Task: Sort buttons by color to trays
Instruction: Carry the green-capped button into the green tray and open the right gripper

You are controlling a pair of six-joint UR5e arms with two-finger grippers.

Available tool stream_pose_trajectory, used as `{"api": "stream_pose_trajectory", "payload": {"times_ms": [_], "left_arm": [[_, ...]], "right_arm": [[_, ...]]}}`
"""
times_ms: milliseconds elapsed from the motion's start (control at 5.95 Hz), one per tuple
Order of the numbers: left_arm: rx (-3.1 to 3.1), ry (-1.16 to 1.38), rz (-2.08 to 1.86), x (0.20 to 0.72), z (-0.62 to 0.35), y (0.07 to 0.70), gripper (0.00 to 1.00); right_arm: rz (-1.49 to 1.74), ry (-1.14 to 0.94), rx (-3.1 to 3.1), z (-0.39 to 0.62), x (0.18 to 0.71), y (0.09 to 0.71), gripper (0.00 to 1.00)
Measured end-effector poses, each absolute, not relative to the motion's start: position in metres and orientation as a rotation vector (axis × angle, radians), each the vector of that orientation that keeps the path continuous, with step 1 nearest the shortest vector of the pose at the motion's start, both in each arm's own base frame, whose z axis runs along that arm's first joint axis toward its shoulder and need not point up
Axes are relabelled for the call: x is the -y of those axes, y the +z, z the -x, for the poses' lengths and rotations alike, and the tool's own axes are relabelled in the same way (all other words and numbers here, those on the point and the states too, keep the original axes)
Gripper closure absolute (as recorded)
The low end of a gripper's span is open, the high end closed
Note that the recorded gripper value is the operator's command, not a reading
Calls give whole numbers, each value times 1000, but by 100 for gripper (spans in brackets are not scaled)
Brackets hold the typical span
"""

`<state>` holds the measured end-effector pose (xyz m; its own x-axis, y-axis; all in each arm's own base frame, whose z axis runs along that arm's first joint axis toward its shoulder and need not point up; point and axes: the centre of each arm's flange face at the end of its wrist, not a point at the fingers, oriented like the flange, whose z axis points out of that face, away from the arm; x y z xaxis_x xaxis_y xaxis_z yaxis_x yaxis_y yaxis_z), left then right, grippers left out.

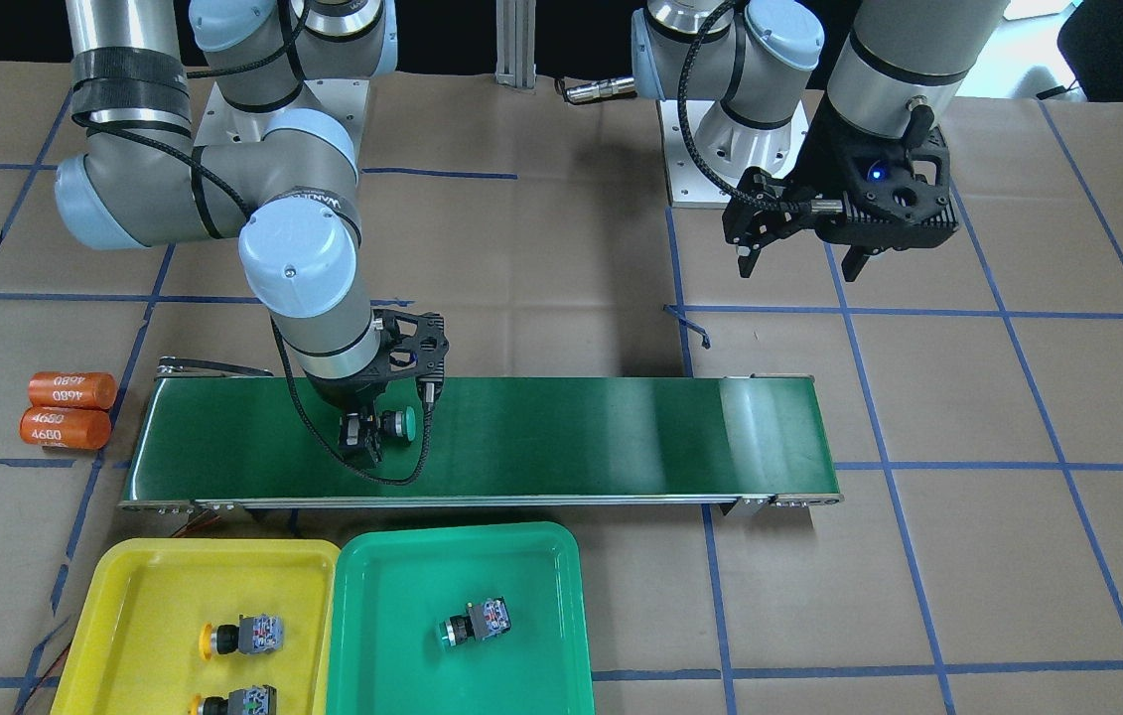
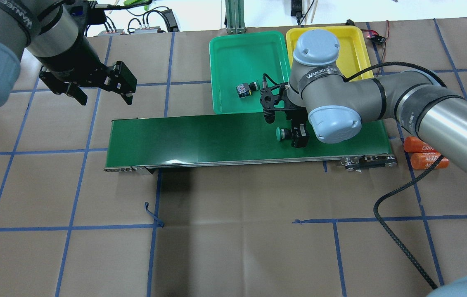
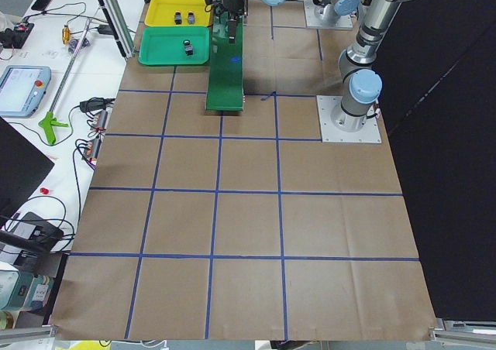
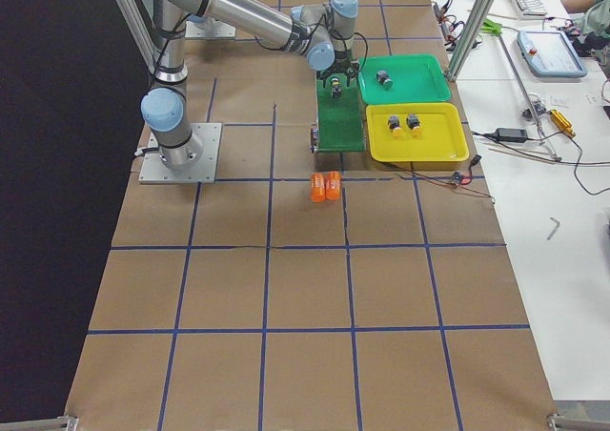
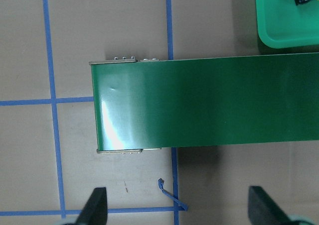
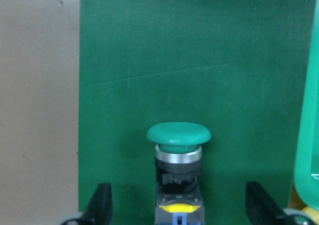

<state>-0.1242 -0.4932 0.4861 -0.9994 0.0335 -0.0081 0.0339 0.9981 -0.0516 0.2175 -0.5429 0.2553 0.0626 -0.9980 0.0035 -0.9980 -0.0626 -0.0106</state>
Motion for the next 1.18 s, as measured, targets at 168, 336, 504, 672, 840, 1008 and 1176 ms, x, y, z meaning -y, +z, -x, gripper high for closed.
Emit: {"api": "stream_pose_trajectory", "payload": {"times_ms": [168, 336, 504, 672, 840, 1008, 1176], "left_arm": [[-3133, -83, -51, 493, 124, 486, 1], [-3133, -85, -50, 493, 123, 487, 1], [-3133, -87, -51, 493, 123, 487, 1], [-3133, -87, -50, 493, 123, 487, 1], [-3134, -87, -49, 493, 123, 487, 1], [-3133, -87, -49, 493, 122, 487, 1], [-3133, -87, -48, 493, 122, 487, 1]], "right_arm": [[2300, -5, -2144, -204, 547, 255, 84], [2326, 12, -2138, -188, 552, 256, 89], [2337, 15, -2144, -172, 556, 260, 89], [2371, 9, -2163, -162, 559, 276, 88], [2419, -18, -2196, -158, 564, 302, 88], [2452, -70, -2221, -160, 579, 324, 88], [2474, -134, -2230, -167, 608, 333, 87]]}}
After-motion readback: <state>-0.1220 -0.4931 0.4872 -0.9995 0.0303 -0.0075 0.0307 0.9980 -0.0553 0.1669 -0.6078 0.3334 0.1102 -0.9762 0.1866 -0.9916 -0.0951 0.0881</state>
